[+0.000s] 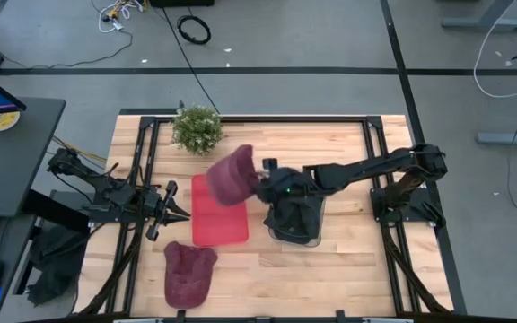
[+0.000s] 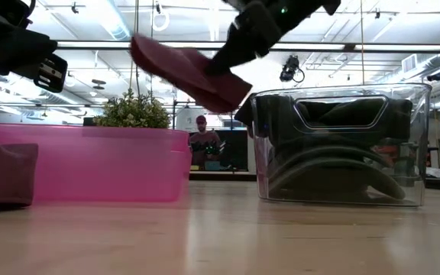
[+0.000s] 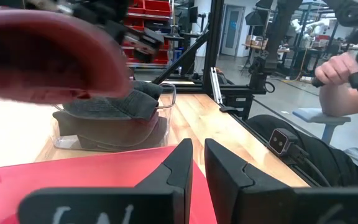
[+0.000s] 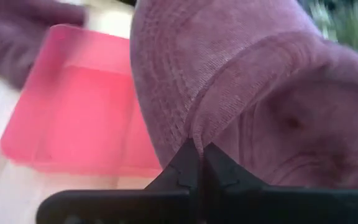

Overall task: Pick & Place hat
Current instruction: Put the top maroon cap into the red bin

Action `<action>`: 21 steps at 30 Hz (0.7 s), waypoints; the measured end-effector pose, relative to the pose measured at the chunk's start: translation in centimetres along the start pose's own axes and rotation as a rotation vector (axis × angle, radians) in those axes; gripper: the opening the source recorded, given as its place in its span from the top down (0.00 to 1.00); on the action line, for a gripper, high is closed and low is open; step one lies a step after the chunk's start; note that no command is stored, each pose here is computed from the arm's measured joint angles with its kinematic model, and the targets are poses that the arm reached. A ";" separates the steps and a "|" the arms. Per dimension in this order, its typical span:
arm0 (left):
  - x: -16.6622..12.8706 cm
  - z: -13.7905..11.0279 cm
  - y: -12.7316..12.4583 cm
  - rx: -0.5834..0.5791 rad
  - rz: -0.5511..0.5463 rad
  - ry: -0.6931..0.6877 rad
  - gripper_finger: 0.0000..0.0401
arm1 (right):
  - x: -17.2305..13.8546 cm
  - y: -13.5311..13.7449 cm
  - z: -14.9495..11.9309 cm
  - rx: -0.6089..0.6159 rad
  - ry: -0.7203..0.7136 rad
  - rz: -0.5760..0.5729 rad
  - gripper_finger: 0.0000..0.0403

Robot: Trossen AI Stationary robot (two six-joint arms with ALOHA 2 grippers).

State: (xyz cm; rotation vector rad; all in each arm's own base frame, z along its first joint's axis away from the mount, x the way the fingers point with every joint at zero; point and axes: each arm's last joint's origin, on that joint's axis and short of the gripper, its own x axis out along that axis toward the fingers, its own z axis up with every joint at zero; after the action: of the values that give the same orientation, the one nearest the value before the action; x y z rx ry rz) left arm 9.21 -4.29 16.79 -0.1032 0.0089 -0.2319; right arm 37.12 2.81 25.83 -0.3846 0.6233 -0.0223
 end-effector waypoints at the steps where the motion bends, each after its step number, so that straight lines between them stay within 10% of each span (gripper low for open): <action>1: 0.0 0.0 0.0 0.000 0.000 0.000 0.89 | -0.1 0.3 0.1 -0.064 -0.003 0.006 1.00; 13: 0.0 0.0 0.0 0.001 0.000 0.004 0.89 | 1.2 1.2 0.3 -0.376 -0.069 0.029 1.00; 21: 0.0 0.0 0.0 0.000 -0.001 0.001 0.89 | 1.0 1.5 0.3 -0.351 -0.056 0.036 1.00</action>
State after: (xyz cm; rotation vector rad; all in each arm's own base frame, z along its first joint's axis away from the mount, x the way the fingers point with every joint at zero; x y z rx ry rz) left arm 9.21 -4.29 16.78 -0.1027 0.0097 -0.2326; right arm 37.94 4.19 25.00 -0.7110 0.5792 0.1336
